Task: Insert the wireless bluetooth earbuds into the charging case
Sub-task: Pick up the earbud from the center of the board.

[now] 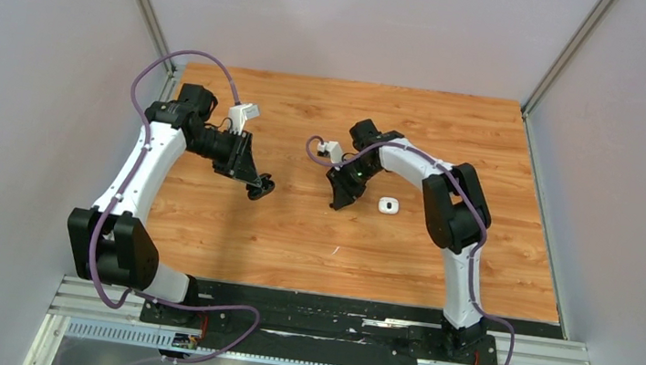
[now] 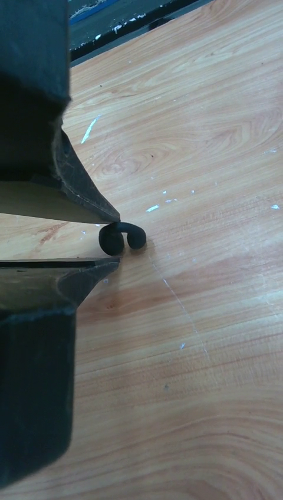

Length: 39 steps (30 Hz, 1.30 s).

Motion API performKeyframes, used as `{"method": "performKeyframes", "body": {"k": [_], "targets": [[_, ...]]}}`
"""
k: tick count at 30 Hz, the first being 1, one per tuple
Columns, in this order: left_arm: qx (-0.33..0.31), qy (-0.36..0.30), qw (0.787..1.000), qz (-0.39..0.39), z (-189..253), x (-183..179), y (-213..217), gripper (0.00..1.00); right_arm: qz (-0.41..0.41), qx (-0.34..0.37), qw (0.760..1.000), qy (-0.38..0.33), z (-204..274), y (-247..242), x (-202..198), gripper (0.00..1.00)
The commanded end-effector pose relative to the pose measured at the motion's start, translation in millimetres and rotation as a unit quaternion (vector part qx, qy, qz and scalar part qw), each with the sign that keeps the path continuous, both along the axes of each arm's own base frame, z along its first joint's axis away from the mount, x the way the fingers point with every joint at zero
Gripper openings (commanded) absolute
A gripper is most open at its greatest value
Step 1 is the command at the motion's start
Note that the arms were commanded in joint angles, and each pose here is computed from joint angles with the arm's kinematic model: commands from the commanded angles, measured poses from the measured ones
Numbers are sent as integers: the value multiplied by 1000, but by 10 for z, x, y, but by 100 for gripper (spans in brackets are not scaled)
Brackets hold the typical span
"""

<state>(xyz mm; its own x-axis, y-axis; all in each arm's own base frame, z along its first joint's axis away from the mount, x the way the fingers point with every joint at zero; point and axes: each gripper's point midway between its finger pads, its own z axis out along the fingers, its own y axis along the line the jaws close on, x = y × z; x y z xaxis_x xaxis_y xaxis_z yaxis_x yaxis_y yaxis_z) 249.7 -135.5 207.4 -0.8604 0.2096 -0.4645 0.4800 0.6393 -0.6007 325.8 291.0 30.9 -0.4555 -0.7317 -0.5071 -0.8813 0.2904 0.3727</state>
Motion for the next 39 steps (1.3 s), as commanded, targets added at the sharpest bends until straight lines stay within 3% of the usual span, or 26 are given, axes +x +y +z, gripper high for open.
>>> {"method": "performKeyframes", "body": {"k": [1, 21, 39], "targets": [[-7, -15, 1000, -1, 60, 7, 1, 0, -9, 20, 1000, 10, 3, 82, 100, 28], [-5, -15, 1000, -4, 62, -12, 7, 0, -13, 48, 999, 6, 102, 156, 267, 28], [-7, -8, 1000, -4, 40, -12, 2, 0, 1, 65, 998, 11, 229, 181, 201, 0]]}}
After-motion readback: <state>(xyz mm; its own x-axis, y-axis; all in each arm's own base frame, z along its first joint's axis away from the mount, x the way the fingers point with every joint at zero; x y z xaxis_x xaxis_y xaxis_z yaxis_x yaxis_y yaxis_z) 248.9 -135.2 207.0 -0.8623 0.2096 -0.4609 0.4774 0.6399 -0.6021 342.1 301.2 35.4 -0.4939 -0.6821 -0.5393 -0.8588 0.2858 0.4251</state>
